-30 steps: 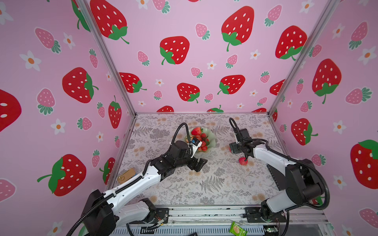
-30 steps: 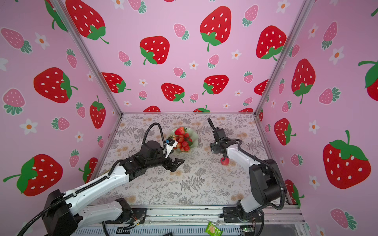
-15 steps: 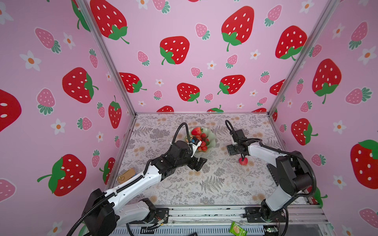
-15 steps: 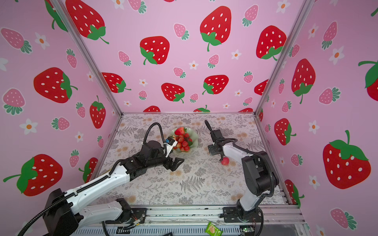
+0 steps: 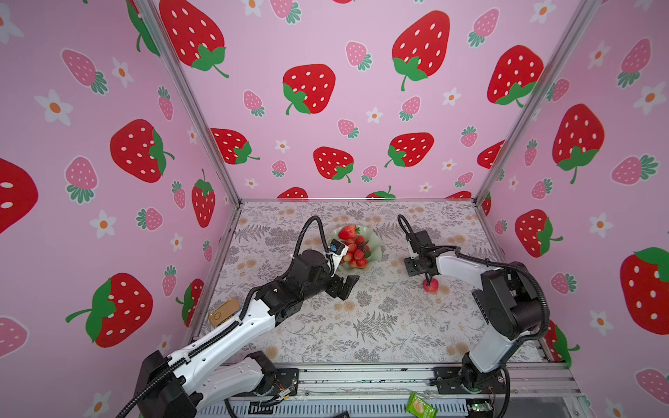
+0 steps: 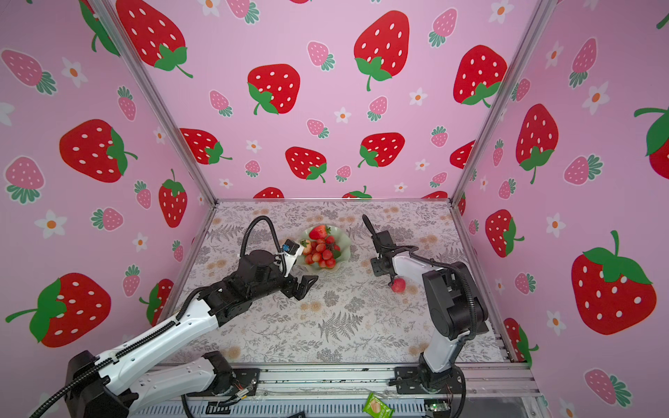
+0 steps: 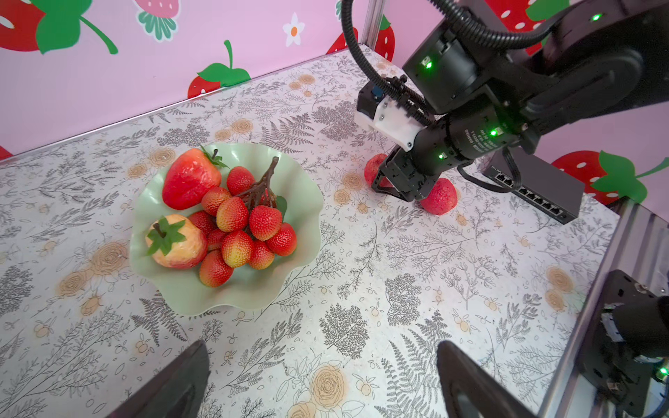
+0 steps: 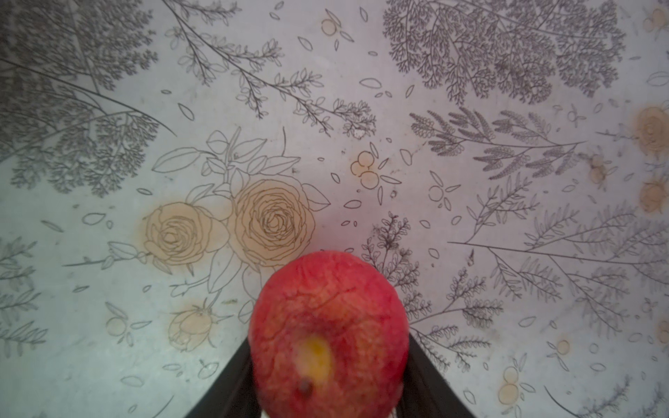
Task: Place and organize the fake fruits in the fruit bowl
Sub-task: 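Lower the red apple into the bowl with the right gripper and release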
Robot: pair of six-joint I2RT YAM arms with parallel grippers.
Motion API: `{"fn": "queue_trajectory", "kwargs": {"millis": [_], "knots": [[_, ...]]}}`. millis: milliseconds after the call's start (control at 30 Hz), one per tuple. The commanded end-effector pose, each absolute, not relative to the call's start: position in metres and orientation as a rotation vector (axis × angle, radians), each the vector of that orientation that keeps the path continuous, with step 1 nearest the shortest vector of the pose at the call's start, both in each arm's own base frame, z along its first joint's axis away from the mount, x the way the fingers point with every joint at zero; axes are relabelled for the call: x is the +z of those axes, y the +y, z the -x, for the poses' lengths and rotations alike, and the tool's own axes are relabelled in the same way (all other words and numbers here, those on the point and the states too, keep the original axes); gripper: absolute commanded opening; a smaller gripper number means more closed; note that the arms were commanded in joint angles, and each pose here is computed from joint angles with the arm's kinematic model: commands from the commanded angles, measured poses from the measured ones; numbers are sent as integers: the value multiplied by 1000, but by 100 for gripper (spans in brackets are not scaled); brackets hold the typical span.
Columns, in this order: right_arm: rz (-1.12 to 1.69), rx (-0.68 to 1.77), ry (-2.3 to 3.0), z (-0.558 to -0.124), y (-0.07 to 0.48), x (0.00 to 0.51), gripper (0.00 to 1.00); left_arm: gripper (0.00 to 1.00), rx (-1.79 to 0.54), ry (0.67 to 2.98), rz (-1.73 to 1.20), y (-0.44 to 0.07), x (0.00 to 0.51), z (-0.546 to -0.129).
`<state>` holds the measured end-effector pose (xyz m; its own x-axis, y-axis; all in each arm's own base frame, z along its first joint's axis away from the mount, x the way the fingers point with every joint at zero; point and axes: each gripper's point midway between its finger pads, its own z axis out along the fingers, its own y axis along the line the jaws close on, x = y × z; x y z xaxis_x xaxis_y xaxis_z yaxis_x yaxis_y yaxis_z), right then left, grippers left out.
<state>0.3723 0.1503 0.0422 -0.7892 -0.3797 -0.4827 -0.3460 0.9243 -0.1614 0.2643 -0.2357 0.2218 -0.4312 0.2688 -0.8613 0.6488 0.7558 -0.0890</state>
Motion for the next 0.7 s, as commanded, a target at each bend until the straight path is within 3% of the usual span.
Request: {"fn": "queue_trajectory", "kwargs": {"millis": [0,300,667], "knots": [[561,33,2415,-384,171,79,42,99,-477,2003,-667,-228,231,-270],[795,443,2079,-388,264,168,40,99,-474,2011,-640,-227,228,-274],[887,504,2090,-409,315,149,42,99,-451,2003,-613,-217,235,-269]]}}
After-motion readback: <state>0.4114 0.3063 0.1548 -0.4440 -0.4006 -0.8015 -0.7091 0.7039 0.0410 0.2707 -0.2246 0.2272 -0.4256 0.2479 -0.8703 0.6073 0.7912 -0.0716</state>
